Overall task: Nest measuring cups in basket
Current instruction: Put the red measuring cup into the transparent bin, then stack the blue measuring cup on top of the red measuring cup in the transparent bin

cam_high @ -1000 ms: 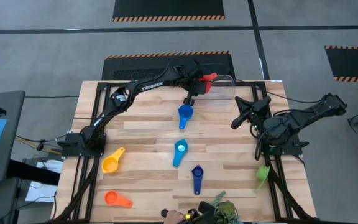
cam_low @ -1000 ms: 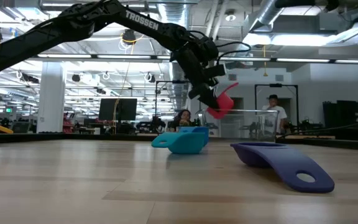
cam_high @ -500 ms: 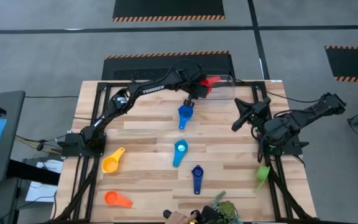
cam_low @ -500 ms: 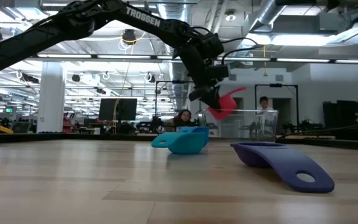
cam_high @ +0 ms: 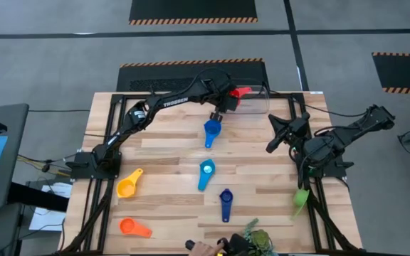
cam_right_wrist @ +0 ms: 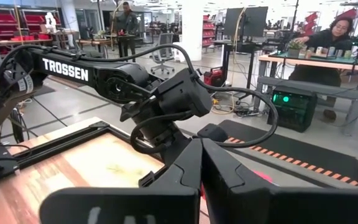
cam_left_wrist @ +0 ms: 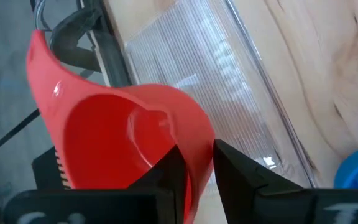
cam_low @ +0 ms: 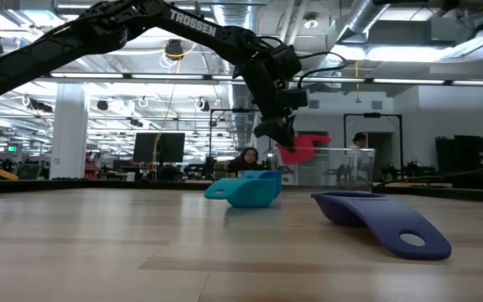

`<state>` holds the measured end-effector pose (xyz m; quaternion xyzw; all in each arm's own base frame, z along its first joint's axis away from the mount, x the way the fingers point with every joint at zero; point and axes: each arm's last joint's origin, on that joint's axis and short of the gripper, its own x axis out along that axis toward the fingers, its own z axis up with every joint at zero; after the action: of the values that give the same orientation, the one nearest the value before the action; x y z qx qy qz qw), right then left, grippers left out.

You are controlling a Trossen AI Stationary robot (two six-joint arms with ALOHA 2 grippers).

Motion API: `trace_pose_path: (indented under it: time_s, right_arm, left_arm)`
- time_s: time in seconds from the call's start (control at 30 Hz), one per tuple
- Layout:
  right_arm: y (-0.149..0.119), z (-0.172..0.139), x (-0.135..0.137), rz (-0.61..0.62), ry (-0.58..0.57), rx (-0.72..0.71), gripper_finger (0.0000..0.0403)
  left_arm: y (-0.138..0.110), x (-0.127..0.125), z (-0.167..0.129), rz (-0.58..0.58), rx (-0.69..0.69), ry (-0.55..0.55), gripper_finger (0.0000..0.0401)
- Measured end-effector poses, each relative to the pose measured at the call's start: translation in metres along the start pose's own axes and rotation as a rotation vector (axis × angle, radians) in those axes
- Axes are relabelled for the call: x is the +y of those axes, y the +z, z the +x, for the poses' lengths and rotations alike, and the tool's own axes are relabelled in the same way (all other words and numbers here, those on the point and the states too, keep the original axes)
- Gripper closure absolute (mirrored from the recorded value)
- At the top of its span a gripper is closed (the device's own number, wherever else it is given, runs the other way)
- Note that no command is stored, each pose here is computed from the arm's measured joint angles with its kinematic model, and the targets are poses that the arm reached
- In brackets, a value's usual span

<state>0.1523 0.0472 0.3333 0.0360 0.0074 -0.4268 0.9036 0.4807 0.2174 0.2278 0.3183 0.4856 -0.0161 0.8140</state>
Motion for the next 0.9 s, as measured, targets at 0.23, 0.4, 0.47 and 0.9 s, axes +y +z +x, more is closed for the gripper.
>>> trace_pose_path:
  time_s: [0.23, 0.4, 0.47, 0.9]
  right_arm:
    - [0.0003, 0.0000, 0.0001, 0.004, 0.002, 0.000, 0.0377]
    - [0.0003, 0.0001, 0.0001, 0.005, 0.003, 0.000, 0.0377]
    - [0.0003, 0.0001, 0.0001, 0.005, 0.003, 0.000, 0.0377]
    - [0.0002, 0.0001, 0.0002, 0.005, 0.005, 0.001, 0.0377]
  left_arm:
    - [0.0005, -0.0004, 0.0000, -0.009, -0.001, -0.001, 0.0337]
    - [0.0007, -0.0004, -0.0002, -0.021, -0.003, -0.002, 0.0337]
    - [0.0012, -0.0008, -0.0002, -0.021, -0.014, -0.010, 0.0337]
    - [0.0030, -0.0019, -0.0005, -0.013, -0.026, -0.017, 0.0337]
